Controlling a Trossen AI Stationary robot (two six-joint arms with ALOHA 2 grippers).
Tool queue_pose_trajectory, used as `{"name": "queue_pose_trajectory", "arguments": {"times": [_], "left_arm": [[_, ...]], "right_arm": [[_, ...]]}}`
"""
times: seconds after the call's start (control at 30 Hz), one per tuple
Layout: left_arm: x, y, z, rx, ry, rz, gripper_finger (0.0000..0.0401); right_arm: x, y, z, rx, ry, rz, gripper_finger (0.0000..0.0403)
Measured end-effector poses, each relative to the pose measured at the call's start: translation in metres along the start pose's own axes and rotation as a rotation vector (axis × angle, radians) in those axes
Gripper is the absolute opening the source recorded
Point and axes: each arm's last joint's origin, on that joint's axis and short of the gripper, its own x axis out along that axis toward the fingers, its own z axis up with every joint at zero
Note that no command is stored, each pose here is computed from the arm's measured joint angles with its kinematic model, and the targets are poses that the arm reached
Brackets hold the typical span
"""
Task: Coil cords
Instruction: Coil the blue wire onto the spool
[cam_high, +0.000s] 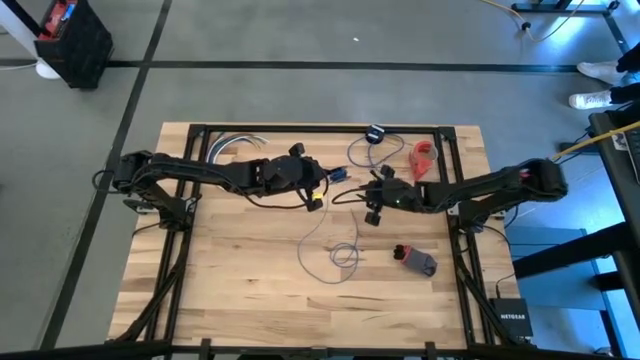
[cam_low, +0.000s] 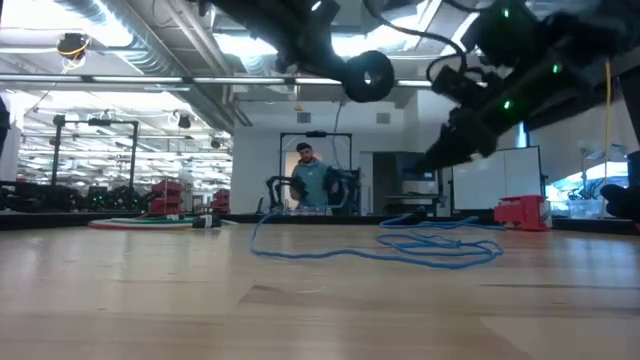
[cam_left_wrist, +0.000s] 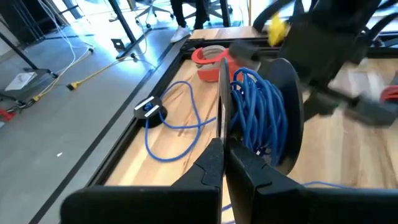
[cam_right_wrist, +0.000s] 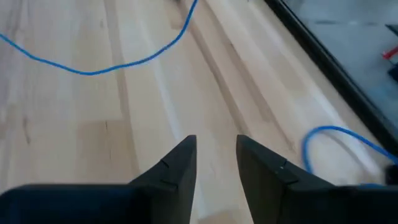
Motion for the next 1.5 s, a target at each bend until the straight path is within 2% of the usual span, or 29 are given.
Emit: {"name": "queue_pose_trajectory", "arguments": {"times": [0.1,0.23,0.4,0.63,0.8,1.07,1.33,1.5], "left_arm": [[0.000,0.000,0.000,0.002,0.000,-0.001,0.0000],[0.000,0.000,0.000,-0.004,-0.004,0.000,0.0000],[0.000,0.000,0.000,-0.006,-0.008,0.001,0.0000],[0.001,0.000,0.000,-0.003,-0.003,0.001,0.0000],[0.001,0.000,-0.001,-0.001,0.002,0.000,0.0000],[0.001,0.000,-0.001,0.000,0.000,0.001,0.0000],[0.001,0.000,-0.001,0.001,0.003,0.000,0.0000],[0.000,-0.001,-0.001,0.001,0.002,-0.001,0.0000]], "right_arm": [[0.017,0.001,-0.008,0.066,-0.130,0.050,0.0117],[0.041,0.002,-0.020,0.131,-0.229,0.086,0.0117],[0.072,0.009,-0.027,0.187,-0.248,0.097,0.0117],[0.089,0.020,-0.016,0.209,-0.266,0.318,0.0117],[0.091,0.020,-0.015,0.240,-0.242,0.281,0.0117],[0.097,0.021,-0.003,0.280,-0.273,0.313,0.0117],[0.113,0.026,-0.011,0.343,-0.218,0.314,0.0116],[0.114,0.026,-0.010,0.355,-0.224,0.293,0.0086]]}}
